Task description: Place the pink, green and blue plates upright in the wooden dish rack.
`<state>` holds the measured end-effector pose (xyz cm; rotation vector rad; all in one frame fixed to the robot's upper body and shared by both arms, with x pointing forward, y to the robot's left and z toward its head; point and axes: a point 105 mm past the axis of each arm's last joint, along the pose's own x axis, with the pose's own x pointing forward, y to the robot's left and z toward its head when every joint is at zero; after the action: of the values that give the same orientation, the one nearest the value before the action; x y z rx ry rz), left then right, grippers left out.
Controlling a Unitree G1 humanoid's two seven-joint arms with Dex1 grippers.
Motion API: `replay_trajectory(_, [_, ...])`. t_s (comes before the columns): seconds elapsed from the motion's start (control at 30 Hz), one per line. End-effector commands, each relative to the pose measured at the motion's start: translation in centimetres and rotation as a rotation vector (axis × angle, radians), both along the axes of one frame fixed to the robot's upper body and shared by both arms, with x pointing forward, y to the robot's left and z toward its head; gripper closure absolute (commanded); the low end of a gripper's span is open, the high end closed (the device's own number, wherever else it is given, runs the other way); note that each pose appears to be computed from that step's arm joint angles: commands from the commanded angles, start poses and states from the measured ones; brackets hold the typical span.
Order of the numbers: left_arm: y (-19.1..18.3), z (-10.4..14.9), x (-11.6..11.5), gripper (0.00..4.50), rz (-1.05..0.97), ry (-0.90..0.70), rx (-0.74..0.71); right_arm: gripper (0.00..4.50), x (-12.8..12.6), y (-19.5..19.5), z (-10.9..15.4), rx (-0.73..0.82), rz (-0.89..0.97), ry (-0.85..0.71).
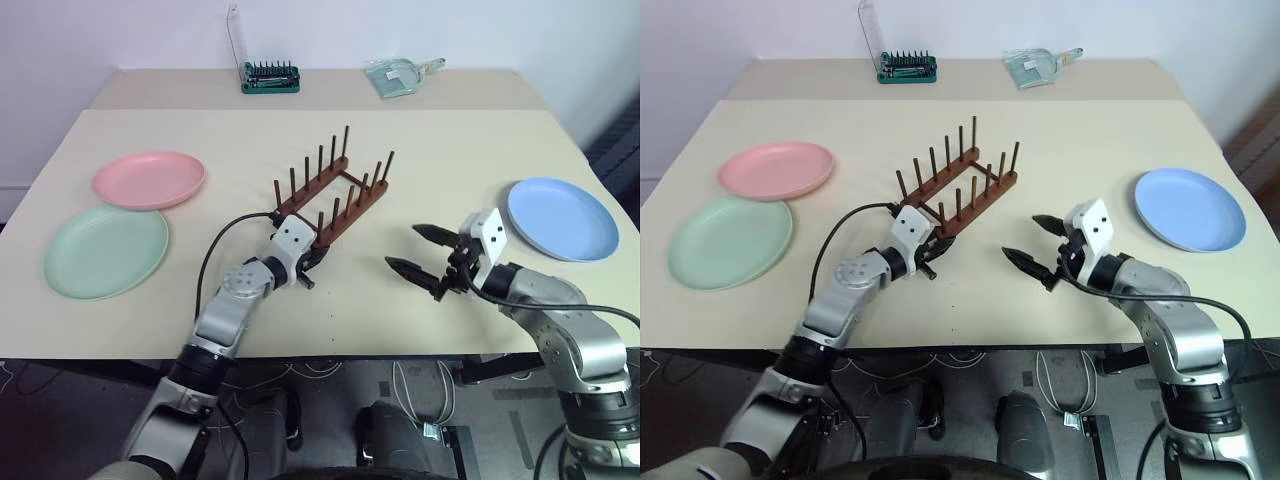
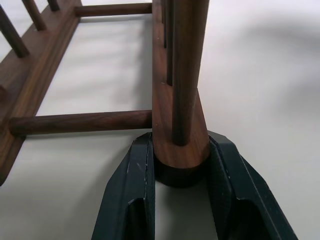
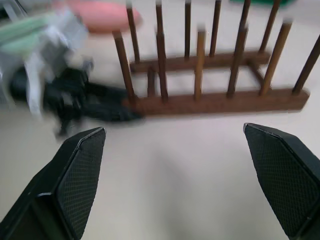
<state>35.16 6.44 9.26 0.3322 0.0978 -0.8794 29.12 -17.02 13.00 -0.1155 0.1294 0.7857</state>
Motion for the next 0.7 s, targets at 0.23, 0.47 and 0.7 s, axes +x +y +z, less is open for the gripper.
replay_trajectory(0.23, [-1.4, 1.9, -1.4, 3.73, -0.475, -0.056, 0.084, 0.0, -1.6, -3.0, 1.3, -0.047, -0.126, -0.067])
replay_trajectory(0.47, [-2.9, 1.7, -0.1, 3.73, -0.584, 0.006, 0.088, 0.0, -3.1, -3.7, 1.1, -0.048, -0.194, -0.076])
replay_trajectory(0.7, [-1.8, 1.2, 0.8, 0.8, -0.542, 0.021, 0.094, 0.0, -3.6, -4.1, 1.1, -0.059, -0.227, -0.073])
